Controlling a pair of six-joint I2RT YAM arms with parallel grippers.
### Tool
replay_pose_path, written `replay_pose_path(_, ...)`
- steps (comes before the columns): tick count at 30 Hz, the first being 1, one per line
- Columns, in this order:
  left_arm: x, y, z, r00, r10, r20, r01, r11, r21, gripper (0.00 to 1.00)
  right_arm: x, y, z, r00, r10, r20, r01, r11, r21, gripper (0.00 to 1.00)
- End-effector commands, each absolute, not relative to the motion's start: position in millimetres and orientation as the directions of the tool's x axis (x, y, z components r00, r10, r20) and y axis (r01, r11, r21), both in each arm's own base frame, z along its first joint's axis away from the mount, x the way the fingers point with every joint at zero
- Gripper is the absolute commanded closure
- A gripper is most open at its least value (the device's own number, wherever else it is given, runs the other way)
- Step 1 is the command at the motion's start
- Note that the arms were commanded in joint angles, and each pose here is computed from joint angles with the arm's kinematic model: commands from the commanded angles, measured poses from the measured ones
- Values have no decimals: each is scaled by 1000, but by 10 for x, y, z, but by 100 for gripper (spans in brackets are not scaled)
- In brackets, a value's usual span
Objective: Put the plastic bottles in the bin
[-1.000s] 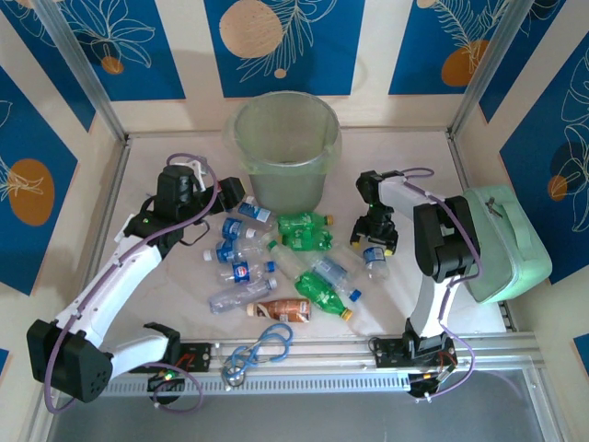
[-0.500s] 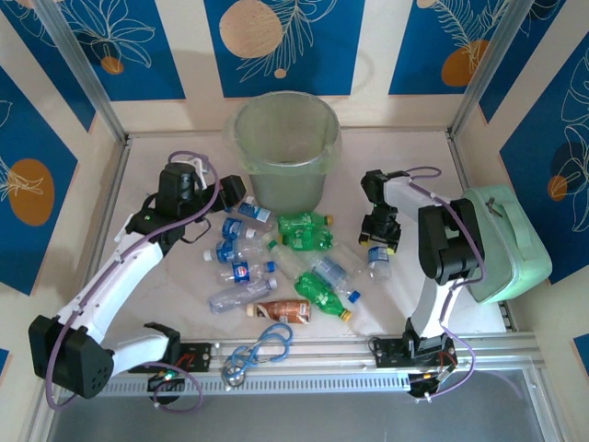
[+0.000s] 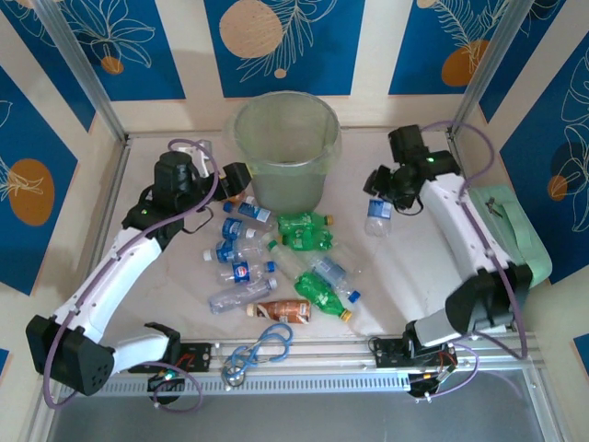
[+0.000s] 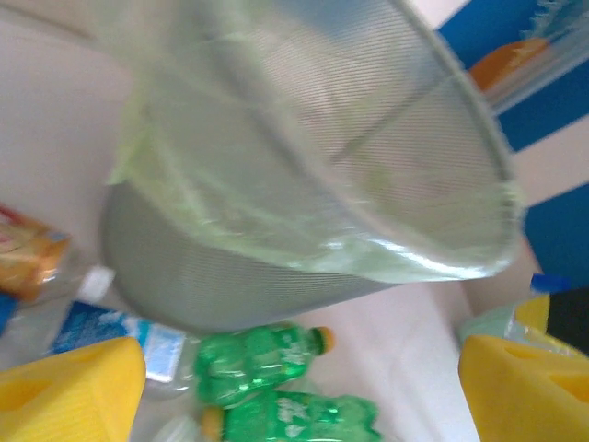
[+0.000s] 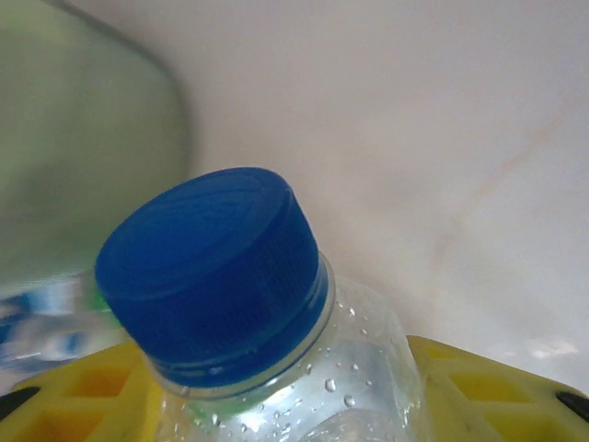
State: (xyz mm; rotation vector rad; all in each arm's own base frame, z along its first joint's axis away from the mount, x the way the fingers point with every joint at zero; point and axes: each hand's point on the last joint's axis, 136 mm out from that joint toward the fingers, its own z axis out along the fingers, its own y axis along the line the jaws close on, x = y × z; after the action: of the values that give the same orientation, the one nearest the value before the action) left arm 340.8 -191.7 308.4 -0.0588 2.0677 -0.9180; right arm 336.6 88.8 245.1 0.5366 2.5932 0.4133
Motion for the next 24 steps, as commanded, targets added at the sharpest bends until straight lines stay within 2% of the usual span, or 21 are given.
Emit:
replay_pose_path(1,3171,-2479,3633,-622,-286,-729,537,522,-663,10,3338,1349,3117,-800,471,-371,140,749,647,49)
replay_pose_path(5,2781,-2964,4013,-624,-226,-748,709,239,-664,2,3323,1681,3750,-777,499,-383,-30,579,815,47)
replay_pose_path(8,2613,-3086,4228,-645,-234,-728,735,71,-674,0,3267,1889,4109,-778,497,-385,-151,448,881,46)
replay_pose_path(11,2526,-3117,4419,-667,-256,-700,732,-50,-679,0,3200,2011,4385,-776,498,-387,-241,333,912,44)
replay_pose_path(14,2504,-3140,4467,-681,-262,-684,722,-85,-686,0,3133,2080,4609,-775,496,-393,-307,249,919,44)
replay_pose_path(24,2429,-3305,4348,-721,-220,-657,689,-128,-713,0,3068,2240,4867,-785,493,-374,-363,123,924,41)
